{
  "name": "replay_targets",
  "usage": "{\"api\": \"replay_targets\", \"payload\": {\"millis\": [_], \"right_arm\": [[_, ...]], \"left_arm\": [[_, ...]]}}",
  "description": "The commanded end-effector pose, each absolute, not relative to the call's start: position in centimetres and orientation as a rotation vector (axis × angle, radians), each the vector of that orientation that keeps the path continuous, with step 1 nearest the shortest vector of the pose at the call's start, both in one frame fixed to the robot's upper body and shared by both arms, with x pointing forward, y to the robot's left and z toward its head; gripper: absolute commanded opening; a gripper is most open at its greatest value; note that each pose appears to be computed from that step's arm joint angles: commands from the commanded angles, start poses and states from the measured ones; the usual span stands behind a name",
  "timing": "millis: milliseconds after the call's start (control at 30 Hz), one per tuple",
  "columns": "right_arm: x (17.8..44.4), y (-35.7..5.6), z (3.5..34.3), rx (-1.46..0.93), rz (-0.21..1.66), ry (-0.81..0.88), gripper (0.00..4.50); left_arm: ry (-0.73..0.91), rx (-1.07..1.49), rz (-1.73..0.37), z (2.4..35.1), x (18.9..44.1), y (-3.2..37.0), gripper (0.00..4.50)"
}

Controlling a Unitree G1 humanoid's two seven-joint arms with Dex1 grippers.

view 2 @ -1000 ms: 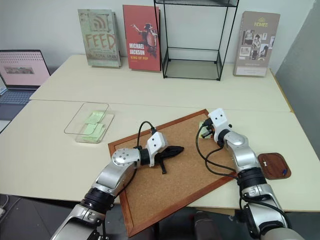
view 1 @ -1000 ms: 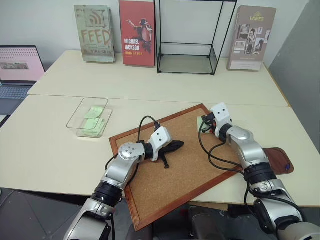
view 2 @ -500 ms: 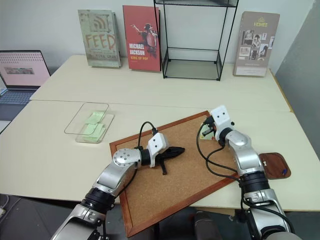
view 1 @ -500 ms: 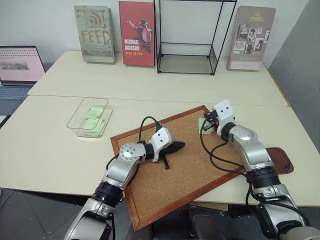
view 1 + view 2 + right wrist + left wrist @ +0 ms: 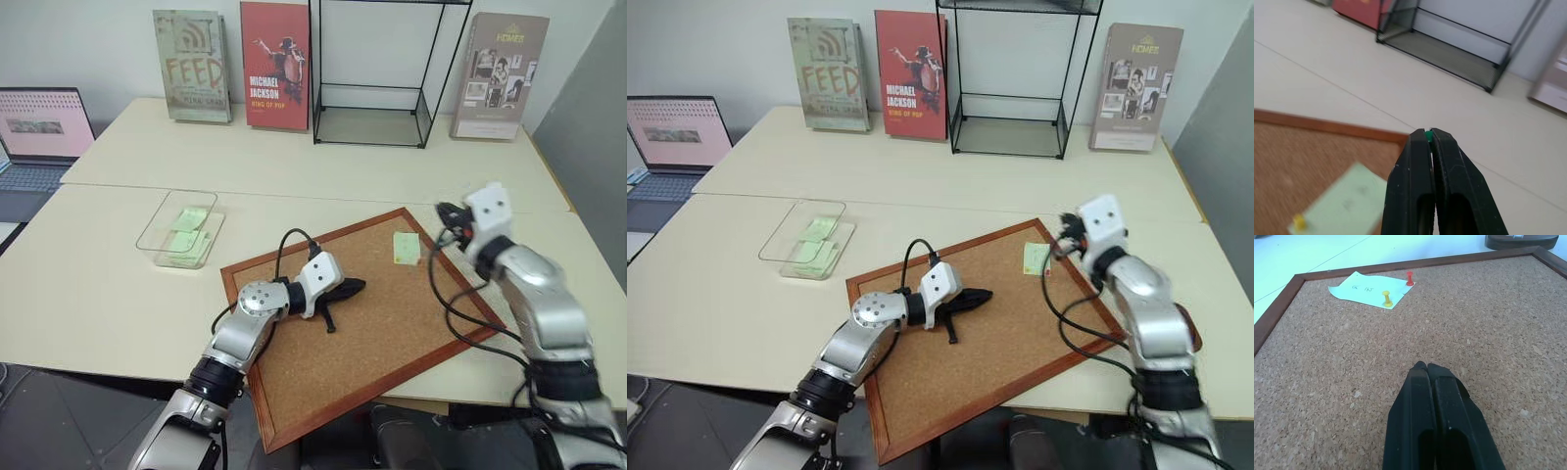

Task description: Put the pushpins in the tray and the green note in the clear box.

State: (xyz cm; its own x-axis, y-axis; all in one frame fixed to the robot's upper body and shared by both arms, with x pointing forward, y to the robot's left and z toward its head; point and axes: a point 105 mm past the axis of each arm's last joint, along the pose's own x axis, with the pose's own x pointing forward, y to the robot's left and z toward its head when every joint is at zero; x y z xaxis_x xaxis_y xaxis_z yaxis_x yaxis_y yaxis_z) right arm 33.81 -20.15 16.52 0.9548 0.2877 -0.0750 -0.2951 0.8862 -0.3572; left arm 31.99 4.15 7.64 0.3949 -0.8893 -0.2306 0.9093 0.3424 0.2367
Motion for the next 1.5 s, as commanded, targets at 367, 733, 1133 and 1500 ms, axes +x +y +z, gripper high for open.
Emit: {"api": "replay_targets", "payload": {"millis": [367,733,1133,1500], "right_arm": [[24.7,-28.9,13.0,-0.56,0.101,0.353,0.03],[24.0,-31.0,10.9,-0.535,0.036,0.445,1.52],[24.3,-31.2,13.3,-0.545,0.035,0.375,3.87],[29.7,-22.1,14.6,-0.14,0.195,0.071,4.35]], "left_arm": [[0.132,0.363,-1.175,5.9,31.9,4.8,0.0],[0.13,0.366,-1.182,5.9,31.8,4.7,0.0],[0.133,0.366,-1.172,5.8,31.7,4.9,0.0],[0.128,0.363,-1.161,6.1,32.2,4.9,0.0]]}}
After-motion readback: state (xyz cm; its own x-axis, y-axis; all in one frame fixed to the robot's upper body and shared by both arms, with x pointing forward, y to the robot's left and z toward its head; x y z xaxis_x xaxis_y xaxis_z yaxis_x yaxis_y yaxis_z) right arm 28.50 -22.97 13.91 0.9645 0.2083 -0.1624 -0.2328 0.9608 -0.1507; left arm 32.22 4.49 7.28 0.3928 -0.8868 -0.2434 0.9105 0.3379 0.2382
